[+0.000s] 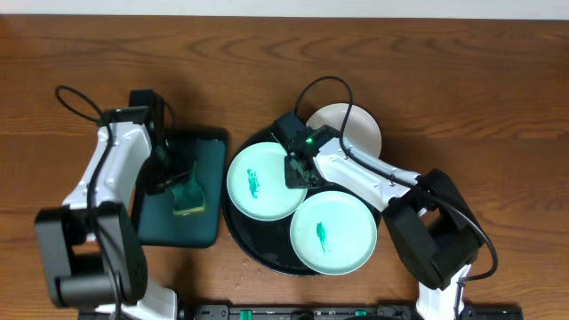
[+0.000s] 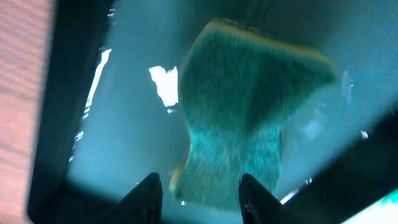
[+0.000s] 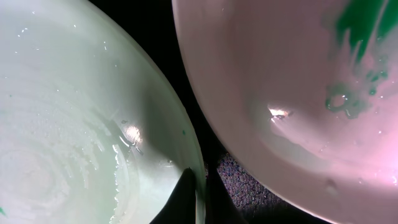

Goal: Clean dirty plates on tray and stack at the side
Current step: 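Grasp the green sponge with the left gripper and lift it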

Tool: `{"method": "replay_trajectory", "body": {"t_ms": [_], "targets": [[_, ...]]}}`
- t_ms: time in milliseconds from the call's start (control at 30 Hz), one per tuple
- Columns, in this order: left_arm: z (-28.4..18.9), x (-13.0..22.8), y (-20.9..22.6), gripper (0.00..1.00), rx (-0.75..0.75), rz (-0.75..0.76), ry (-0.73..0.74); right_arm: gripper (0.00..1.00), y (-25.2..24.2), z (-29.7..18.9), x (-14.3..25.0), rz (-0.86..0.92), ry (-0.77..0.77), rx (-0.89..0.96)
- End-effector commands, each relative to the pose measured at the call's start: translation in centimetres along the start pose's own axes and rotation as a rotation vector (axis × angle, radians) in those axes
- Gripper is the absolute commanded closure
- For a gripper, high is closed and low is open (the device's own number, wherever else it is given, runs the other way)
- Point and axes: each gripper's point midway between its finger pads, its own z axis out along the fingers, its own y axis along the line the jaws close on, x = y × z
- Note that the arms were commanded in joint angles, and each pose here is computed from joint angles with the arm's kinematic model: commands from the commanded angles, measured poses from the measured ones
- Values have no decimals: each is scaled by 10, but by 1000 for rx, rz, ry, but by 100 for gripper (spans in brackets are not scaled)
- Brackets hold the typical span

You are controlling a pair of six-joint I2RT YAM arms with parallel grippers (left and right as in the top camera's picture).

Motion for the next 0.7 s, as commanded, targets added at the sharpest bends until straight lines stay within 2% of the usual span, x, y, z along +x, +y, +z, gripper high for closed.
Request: {"method": "replay_trajectory", "body": {"t_ms": [0,33,433,667], "targets": [[9,-5,-8,55,34,-3,28,99,4,13,8,-41,24,10],[11,-5,-10,52,45,-4,35,99,4,13,8,-41,24,10],[22,-13,-15,50,64,-1,-1,99,4,13,8,-41,23,9],[32,-4,-16,56,81,-1,26,99,4,13,8,-42,25,10]]}}
